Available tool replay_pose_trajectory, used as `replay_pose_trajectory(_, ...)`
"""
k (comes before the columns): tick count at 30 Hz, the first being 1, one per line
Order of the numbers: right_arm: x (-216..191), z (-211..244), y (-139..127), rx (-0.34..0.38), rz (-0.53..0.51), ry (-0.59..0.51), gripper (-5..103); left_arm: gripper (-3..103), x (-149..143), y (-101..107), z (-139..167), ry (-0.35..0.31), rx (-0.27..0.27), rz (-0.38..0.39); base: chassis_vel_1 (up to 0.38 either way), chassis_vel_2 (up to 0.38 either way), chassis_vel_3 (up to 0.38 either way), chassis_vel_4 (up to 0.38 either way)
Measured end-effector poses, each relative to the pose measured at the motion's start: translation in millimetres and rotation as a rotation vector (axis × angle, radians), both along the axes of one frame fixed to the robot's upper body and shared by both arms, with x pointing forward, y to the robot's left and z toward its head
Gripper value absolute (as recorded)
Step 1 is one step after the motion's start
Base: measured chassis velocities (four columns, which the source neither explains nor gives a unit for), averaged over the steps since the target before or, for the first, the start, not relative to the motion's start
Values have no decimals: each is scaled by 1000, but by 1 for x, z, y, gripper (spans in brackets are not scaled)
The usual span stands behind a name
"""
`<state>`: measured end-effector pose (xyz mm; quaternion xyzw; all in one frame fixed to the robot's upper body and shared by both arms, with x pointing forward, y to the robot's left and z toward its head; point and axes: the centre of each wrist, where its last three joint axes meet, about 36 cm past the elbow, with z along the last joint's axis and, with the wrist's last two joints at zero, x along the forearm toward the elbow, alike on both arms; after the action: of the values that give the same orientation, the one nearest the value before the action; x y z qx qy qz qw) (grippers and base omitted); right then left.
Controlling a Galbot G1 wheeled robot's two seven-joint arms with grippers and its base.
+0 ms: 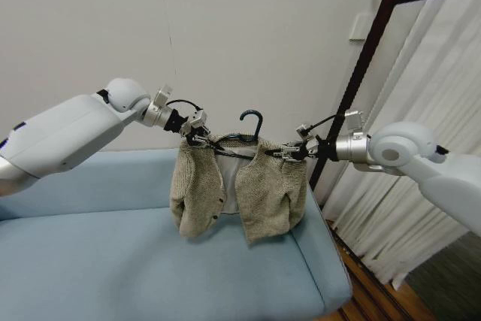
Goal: Pick up the clothes from the sofa and hang them on the clothes hanger.
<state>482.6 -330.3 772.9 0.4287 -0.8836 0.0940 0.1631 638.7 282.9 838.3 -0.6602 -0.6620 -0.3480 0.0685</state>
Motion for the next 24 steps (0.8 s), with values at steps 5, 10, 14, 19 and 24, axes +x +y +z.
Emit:
replay_pose_trajectory(5,-3,-1,-1,1,1,-5,18,8,0,0,0,-5,-2,-3,0,0,0,0)
replay_pose_trajectory(10,-6,1,-2,4,-4,-15,16,19,0,-2,1,-14,-7,-1,0,0,0,0)
replay_pose_trajectory(14,-9,2,-4,8,-8,-22,15,29,-1,-4,3,-25,-15,4,0,0,0,0)
replay_pose_trajectory(19,-14,2,-7,11,-19,-34,14,51,1,-5,3,-44,-47,33,0,0,0,0)
replay_pose_trajectory(24,-18,5,-8,25,-40,-48,11,67,0,-5,4,-69,-110,87,0,0,0,0)
